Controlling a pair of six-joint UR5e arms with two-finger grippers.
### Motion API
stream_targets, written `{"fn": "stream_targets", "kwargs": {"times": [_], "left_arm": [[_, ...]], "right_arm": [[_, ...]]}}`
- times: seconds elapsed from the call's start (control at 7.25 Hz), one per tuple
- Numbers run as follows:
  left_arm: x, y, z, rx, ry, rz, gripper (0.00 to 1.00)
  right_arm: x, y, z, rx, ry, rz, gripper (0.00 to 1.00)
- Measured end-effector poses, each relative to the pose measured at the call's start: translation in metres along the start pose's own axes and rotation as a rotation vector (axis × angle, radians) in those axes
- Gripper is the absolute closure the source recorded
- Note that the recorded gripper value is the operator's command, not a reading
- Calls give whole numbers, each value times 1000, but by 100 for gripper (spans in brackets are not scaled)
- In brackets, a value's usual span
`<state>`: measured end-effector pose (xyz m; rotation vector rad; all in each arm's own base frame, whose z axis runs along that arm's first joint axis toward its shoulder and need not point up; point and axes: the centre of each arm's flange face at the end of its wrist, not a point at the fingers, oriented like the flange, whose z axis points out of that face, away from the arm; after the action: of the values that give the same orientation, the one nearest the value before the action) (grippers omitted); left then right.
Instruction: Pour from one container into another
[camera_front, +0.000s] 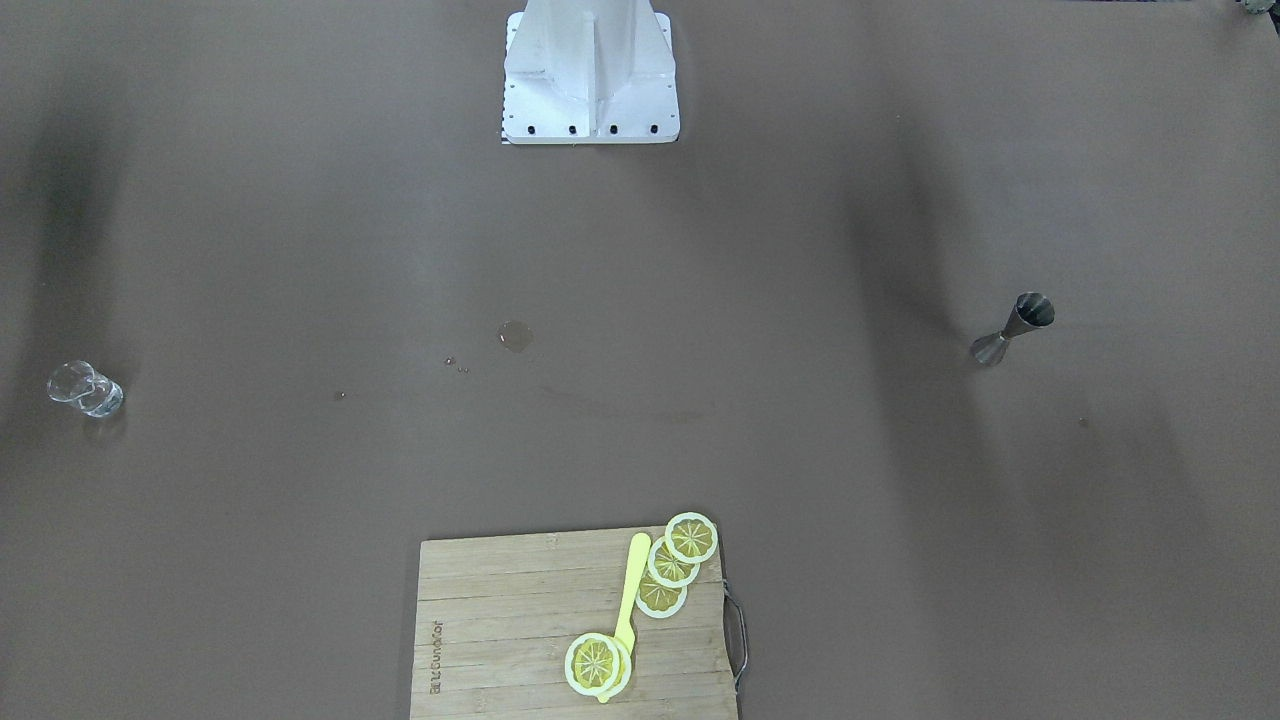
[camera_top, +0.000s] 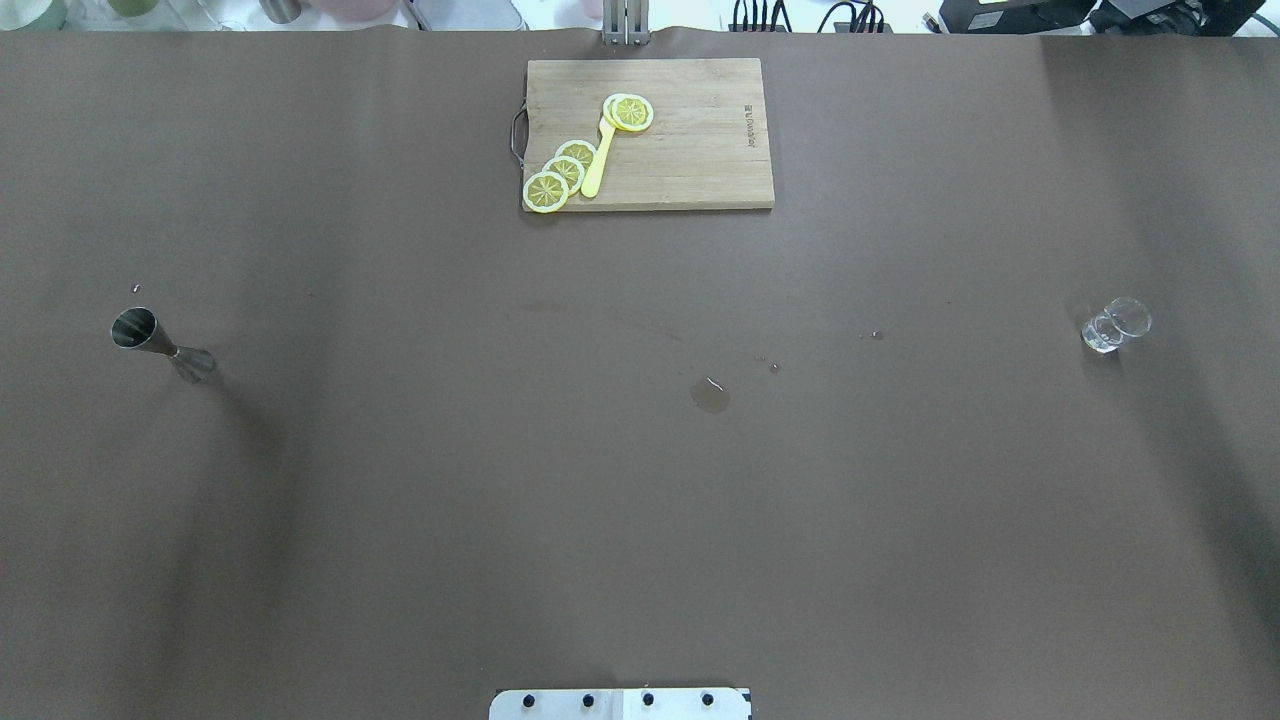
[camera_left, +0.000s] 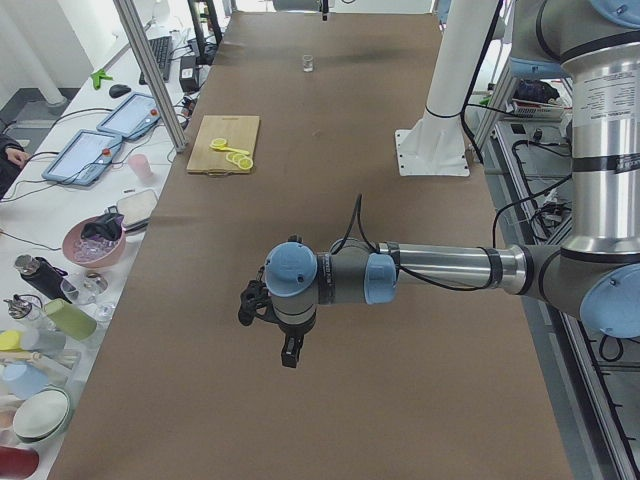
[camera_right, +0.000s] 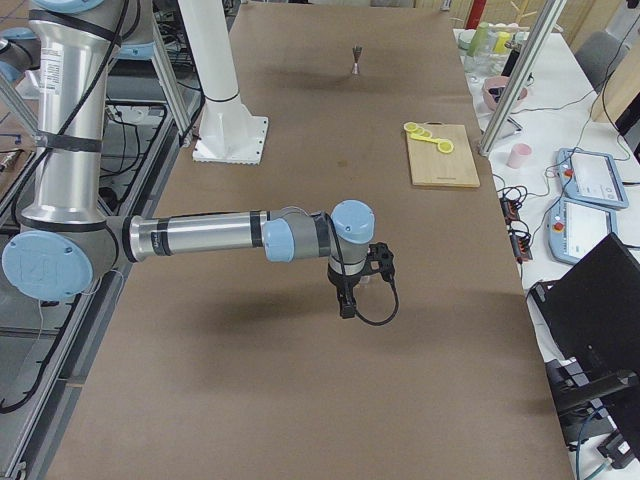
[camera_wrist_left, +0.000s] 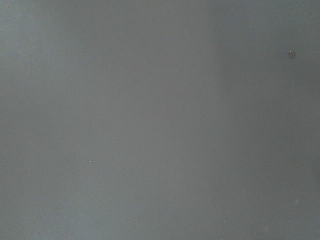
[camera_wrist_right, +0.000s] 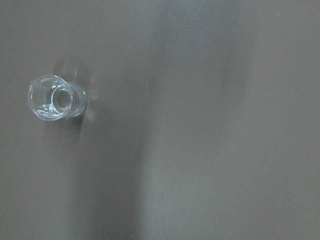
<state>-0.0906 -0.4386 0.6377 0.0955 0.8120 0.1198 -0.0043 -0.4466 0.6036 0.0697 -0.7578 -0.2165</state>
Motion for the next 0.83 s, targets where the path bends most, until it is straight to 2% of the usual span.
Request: {"fn": "stream_targets", "kwargs": {"times": [0.28,0.83], "left_arm": [[3,-5,-3,15,-1,-23,1],[7,-11,-7,39,-5,-6,1]], "right_arm": [[-1,-2,-1,3,2,-5,0],[-7,-12,-8,19,5,-20,0]]}}
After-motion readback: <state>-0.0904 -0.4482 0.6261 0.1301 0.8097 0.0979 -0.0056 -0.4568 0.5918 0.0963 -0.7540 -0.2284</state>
